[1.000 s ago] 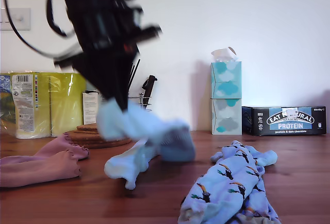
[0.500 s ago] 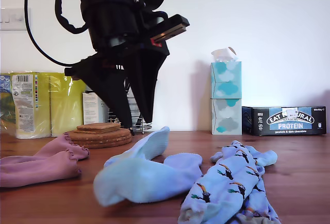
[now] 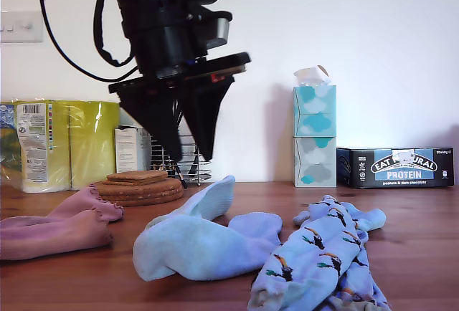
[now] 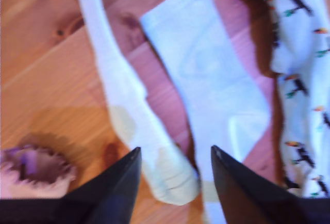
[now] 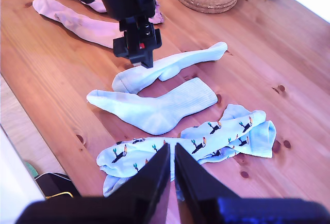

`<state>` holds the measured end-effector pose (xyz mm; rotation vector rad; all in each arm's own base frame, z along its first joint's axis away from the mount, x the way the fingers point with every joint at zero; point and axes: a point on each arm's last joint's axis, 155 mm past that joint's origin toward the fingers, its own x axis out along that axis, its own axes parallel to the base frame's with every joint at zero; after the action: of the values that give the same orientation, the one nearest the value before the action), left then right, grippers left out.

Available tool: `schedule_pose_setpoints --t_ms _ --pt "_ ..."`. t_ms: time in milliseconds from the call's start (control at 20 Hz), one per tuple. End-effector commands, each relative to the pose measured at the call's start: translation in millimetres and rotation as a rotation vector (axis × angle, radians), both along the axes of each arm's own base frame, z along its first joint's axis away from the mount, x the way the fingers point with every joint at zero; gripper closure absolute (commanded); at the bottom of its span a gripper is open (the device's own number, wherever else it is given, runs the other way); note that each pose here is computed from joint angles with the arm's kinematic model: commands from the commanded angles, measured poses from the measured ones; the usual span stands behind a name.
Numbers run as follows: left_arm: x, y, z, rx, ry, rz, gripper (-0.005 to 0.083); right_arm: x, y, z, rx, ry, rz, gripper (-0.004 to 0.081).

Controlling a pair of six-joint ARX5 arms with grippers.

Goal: Pair up the socks based on colour and pattern, by placing each sock on top of its pair

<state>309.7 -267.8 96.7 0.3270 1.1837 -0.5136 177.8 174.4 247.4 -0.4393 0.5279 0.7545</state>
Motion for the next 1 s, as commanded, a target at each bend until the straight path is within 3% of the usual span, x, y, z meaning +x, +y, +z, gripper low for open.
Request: schedule_pose_setpoints --t_ms 0,250,400,450,500,600,650,800,950 --pt "2.6 11.1 -27.2 0.062 0.05 0.019 0.0252 -0.9 0.9 0.0 0.002 -0.002 0.007 0.0783" --pt "4.7 18.1 -70.5 0.113 0.137 0.046 0.0252 -1.1 0.7 -0.4 0.001 -0.001 0.007 0.0783" --pt "5.9 8.4 -79.5 0.072 0.158 0.055 0.0259 -1.1 0.8 -0.3 0.001 -0.001 0.007 0.0783" --pt "4.8 9.0 -79.7 0.071 0.166 0.063 0.0289 -1.1 0.8 -0.3 0.001 -0.001 0.007 0.0783" --pt "2.9 10.4 -80.2 0.077 0.173 0.062 0.0382 -1.0 0.8 -0.3 0.002 -0.002 0.007 0.0783" --pt "-2.0 14.4 -80.0 0.096 0.188 0.044 0.0706 -1.2 0.6 -0.7 0.001 0.001 0.006 0.0783" --pt "-5.3 17.0 -79.2 0.11 0.196 0.021 0.0805 -1.9 -0.2 -2.1 -0.003 0.006 0.005 0.0783" --pt "-15.0 24.8 -69.6 0.151 0.235 -0.004 0.0794 -8.8 -9.5 -16.1 -0.06 0.051 0.002 0.0783" --pt "-9.1 20.5 -39.4 0.13 0.191 -0.023 0.0794 -11.1 -12.1 -14.7 -0.057 0.047 0.003 0.0783"
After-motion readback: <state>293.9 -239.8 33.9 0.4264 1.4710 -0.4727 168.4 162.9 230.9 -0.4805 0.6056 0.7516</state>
